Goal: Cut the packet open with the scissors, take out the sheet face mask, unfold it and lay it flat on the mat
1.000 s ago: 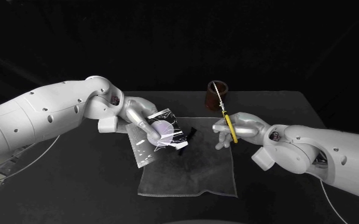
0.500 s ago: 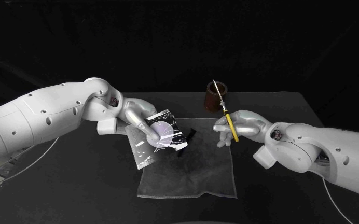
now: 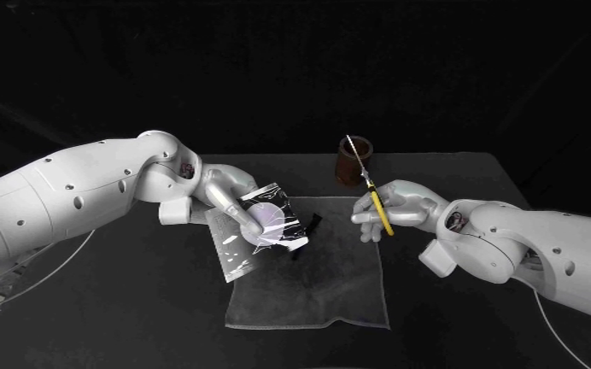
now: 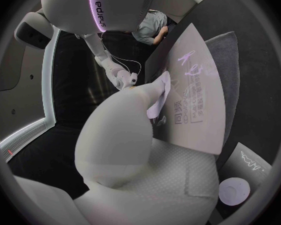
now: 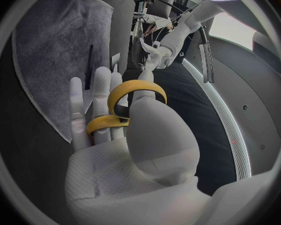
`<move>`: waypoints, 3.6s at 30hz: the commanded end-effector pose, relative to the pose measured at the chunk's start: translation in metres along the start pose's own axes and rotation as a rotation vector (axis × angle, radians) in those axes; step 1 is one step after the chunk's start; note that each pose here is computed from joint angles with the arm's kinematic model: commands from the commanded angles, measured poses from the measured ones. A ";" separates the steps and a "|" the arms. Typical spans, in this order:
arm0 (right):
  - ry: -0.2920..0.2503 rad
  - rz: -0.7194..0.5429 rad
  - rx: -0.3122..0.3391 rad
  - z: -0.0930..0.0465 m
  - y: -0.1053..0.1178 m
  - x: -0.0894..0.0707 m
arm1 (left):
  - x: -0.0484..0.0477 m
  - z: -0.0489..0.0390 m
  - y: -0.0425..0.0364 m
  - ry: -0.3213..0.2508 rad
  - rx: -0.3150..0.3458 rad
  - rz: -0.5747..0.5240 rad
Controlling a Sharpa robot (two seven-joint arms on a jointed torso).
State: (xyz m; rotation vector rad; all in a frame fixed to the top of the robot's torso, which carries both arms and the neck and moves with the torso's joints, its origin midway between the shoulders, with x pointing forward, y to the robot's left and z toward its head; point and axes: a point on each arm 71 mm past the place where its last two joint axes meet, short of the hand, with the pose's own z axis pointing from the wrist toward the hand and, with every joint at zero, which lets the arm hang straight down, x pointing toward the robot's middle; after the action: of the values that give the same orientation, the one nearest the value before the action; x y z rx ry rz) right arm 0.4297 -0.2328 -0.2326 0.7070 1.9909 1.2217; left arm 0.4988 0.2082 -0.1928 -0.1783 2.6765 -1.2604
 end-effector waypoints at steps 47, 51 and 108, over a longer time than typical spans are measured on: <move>-0.213 -0.663 0.099 0.007 0.059 -0.113 | -0.0057 -0.0006 -0.0036 -0.080 0.050 -0.010; -0.206 -0.607 0.037 0.001 0.065 -0.101 | -0.0138 -0.0039 -0.0012 -0.175 0.086 -0.026; -0.102 -0.511 -0.037 -0.007 0.068 -0.051 | -0.0273 0.0377 0.0310 -0.242 -0.240 0.494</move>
State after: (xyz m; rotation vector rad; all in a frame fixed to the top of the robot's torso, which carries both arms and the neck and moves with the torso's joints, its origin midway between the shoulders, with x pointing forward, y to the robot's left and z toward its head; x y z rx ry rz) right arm 0.4622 -0.2475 -0.1563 0.2172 1.9051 0.8793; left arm 0.5346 0.2050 -0.2338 0.2155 2.4022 -0.7650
